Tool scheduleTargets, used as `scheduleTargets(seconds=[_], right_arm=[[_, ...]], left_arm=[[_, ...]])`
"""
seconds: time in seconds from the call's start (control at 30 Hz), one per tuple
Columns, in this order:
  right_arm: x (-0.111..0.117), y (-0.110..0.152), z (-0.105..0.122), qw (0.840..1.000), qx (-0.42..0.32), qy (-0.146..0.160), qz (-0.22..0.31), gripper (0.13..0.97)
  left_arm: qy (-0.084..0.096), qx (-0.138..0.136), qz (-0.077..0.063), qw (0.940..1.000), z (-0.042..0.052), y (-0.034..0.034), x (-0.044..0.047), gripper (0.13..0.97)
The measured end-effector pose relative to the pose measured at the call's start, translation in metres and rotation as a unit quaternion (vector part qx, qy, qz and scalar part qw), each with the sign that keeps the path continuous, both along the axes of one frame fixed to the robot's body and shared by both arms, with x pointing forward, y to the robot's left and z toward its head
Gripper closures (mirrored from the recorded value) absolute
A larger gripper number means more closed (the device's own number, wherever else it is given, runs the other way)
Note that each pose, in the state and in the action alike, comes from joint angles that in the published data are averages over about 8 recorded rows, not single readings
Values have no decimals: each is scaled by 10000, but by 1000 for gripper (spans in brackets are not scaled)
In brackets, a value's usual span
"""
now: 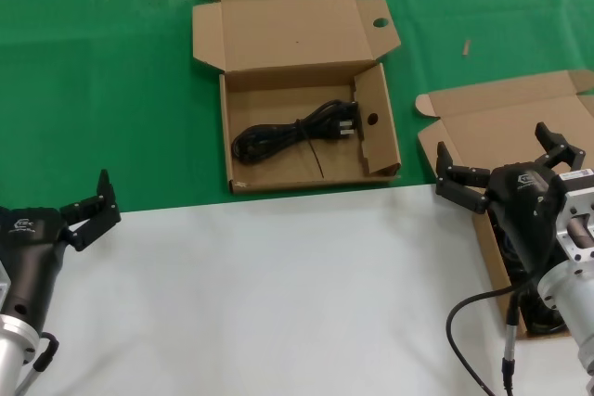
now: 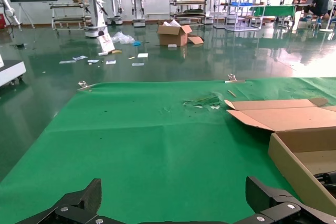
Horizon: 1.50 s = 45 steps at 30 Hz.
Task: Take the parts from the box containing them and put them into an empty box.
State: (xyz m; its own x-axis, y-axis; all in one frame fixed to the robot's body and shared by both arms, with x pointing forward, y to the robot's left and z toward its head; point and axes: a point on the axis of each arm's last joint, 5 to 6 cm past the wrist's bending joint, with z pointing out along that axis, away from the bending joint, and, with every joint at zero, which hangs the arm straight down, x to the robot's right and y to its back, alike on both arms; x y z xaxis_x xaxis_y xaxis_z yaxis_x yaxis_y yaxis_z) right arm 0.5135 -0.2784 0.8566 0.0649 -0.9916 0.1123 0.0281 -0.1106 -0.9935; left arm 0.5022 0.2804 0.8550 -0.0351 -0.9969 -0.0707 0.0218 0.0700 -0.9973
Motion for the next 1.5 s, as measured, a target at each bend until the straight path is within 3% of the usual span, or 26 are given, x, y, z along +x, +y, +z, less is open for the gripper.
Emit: scheduleTargets(seconds=[1.5], right_arm=[[0,0,0,10000,0,0,0,130]], left_arm=[[0,0,0,10000,0,0,0,132]])
